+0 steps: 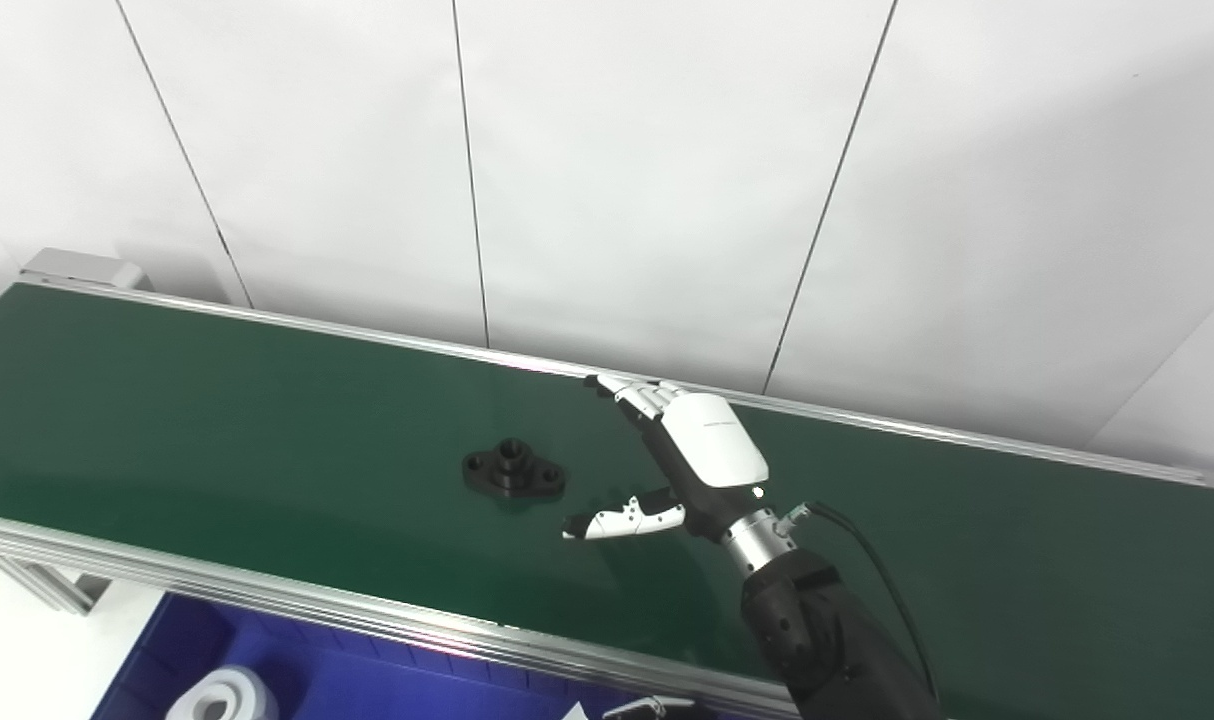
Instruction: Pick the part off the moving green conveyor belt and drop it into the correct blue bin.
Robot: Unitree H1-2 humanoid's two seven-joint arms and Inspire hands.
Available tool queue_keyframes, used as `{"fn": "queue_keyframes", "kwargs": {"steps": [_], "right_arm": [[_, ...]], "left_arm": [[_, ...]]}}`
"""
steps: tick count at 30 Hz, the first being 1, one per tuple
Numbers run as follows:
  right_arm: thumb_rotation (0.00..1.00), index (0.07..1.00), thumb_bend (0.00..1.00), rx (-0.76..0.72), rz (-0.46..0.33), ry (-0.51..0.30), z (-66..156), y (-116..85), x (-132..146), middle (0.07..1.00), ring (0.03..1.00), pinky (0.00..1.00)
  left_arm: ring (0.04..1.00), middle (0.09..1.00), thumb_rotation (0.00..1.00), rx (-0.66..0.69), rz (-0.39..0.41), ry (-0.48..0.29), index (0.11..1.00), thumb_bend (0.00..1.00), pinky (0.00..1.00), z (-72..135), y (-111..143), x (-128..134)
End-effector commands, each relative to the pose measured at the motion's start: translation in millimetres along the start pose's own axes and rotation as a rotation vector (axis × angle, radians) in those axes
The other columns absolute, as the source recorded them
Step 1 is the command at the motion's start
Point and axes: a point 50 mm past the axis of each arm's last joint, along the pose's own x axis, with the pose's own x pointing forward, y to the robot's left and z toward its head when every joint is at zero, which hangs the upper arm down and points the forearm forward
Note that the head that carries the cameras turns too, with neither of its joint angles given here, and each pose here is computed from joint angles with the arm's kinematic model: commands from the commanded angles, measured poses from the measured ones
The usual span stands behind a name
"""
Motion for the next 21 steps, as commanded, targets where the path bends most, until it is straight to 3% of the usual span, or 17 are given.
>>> {"fn": "queue_keyframes", "kwargs": {"steps": [1,21], "right_arm": [[0.79,0.887,0.88,-0.037,-0.063,-0.051,18,-19,24,0.835,0.847,0.86],[0.71,0.852,0.89,-0.169,0.009,-0.047,23,3,38,0.786,0.796,0.8]], "left_arm": [[0.789,0.819,0.9,0.002,0.007,-0.042,0.763,0.87,0.69,6,-3,3],[0.787,0.82,0.88,-0.022,0.01,-0.06,0.768,0.83,0.69,12,-15,2]]}}
